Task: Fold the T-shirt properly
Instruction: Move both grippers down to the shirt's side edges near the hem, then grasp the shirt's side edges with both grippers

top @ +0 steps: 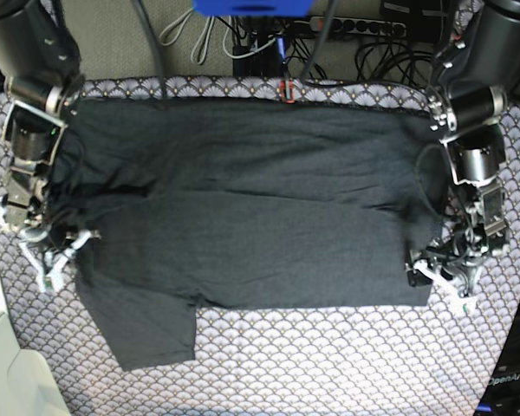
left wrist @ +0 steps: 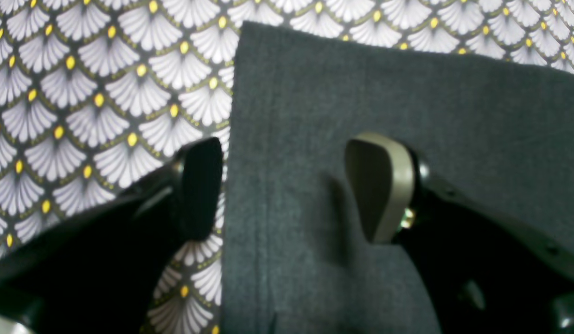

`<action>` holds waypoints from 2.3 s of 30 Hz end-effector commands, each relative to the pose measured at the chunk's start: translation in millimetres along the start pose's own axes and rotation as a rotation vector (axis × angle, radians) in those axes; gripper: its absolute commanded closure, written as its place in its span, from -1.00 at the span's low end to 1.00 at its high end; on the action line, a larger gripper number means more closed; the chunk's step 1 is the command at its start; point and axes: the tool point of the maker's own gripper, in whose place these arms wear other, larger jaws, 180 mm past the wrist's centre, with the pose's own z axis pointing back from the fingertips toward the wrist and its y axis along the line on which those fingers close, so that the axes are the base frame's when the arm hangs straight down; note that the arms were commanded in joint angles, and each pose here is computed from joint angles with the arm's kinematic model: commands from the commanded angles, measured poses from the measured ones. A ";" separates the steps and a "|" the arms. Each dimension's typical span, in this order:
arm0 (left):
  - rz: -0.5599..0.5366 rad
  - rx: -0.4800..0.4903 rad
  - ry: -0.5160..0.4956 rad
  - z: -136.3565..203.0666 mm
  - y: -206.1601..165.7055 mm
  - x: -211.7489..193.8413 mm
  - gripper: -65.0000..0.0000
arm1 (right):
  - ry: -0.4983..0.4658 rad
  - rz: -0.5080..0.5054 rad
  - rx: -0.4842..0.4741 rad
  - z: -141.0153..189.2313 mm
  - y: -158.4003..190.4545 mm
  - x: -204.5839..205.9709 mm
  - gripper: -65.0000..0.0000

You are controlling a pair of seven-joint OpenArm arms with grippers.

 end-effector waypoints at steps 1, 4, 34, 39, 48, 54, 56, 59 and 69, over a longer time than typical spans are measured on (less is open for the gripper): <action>0.004 -0.001 -0.083 3.9 2.2 32.1 -0.35 | -0.071 0.010 -0.005 2.9 -7.1 28.6 1.00; 0.002 -0.003 -0.104 3.2 1.1 37.9 -0.35 | -0.072 0.008 -0.001 1.9 -4.6 28.6 1.00; 0.045 0.061 -0.153 -19.6 -3.2 31.5 -0.35 | -0.029 0.054 0.031 -2.1 9.9 14.7 1.00; 0.055 0.059 -0.126 -22.6 -3.5 18.8 -0.35 | -0.029 0.056 0.028 -1.5 8.3 14.7 1.00; 0.065 0.065 -0.100 -23.8 0.4 8.2 -0.35 | -0.028 0.056 0.027 -1.2 7.4 14.7 1.00; 0.059 0.066 -0.123 -21.4 1.0 19.8 -0.35 | -0.028 0.056 0.027 -1.2 7.4 14.7 1.00; 0.045 0.067 -0.154 -17.9 0.9 31.9 -0.35 | -0.028 0.056 0.027 -1.2 7.4 14.7 1.00; 0.042 0.068 -0.162 -17.0 0.9 35.3 -0.35 | -0.028 0.056 0.027 -1.2 7.4 14.7 1.00; 0.044 0.065 -0.159 -17.9 -1.2 32.6 -0.35 | -0.028 0.054 0.026 -1.0 7.0 13.8 1.00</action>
